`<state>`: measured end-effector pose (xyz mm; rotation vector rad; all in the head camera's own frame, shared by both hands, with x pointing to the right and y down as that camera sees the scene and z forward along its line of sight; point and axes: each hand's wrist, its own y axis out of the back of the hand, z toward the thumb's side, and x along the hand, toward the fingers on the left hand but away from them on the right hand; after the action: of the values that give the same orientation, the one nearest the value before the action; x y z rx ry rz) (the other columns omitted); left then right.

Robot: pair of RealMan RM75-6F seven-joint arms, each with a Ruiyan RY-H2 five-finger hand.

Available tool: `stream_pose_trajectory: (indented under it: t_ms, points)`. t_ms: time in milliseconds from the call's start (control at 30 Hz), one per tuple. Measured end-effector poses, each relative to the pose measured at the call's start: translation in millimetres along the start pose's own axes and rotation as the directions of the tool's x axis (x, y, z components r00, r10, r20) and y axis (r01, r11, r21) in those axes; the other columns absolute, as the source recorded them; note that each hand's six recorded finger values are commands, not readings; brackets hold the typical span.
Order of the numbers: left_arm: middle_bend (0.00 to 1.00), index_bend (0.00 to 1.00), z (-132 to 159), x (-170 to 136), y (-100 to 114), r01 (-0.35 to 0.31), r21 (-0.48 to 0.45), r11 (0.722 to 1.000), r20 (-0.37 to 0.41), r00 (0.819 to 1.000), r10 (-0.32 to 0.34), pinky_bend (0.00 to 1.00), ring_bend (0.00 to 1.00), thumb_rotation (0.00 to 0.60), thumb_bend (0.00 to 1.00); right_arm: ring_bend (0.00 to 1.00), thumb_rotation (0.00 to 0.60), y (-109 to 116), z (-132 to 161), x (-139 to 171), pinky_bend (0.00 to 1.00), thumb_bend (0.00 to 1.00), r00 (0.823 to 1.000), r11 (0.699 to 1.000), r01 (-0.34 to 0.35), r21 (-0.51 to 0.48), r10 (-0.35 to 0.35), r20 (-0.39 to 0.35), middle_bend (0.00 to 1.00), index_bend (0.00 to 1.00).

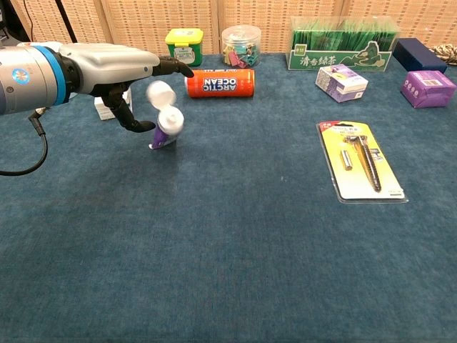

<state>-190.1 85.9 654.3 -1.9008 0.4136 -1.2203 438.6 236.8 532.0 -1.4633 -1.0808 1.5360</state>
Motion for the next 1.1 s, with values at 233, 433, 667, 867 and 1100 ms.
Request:
stream_pose_trajectory:
  t_ms: [233,433,667,867,1100]
  points:
    - [0.0,0.0,-7.1,-2.6,4.7,-0.012,-0.061,0.998,0.003,1.0,0.012,0.06,0.0,0.525,0.34,0.18,0.6,-0.7,0.7,-1.0,0.23,0.22,1.0,1.0,-0.005,-0.003,0.005,-0.004,0.15,0.24]
    - [0.05,0.19,-10.3,-6.0,4.5,0.007,-0.083,0.997,0.038,0.999,-0.004,0.06,0.08,0.53,0.34,0.18,0.6,-1.4,1.3,-1.7,0.23,0.22,1.0,1.0,-0.007,-0.003,0.007,-0.004,0.15,0.24]
    - [0.14,0.28,4.4,-8.3,-5.2,0.044,-0.067,0.997,0.139,0.99,-0.034,0.06,0.17,0.6,0.35,0.18,0.6,0.3,1.9,-1.0,0.23,0.22,1.0,1.0,-0.002,-0.001,0.002,-0.003,0.15,0.24]
    - [0.14,0.29,18.0,-10.6,-27.1,0.09,-0.027,0.996,0.204,0.975,-0.082,0.06,0.17,0.6,0.35,0.18,0.6,1.3,1.0,1.0,0.23,0.22,1.0,1.0,-0.001,0.001,0.001,0.001,0.15,0.24]
    - [0.14,0.3,29.2,-6.1,-46.6,0.085,0.015,0.996,0.232,0.969,-0.086,0.09,0.17,0.6,0.35,0.18,0.6,2.2,-1.1,2.8,0.23,0.22,1.0,1.0,0.001,0.002,-0.001,0.007,0.15,0.24]
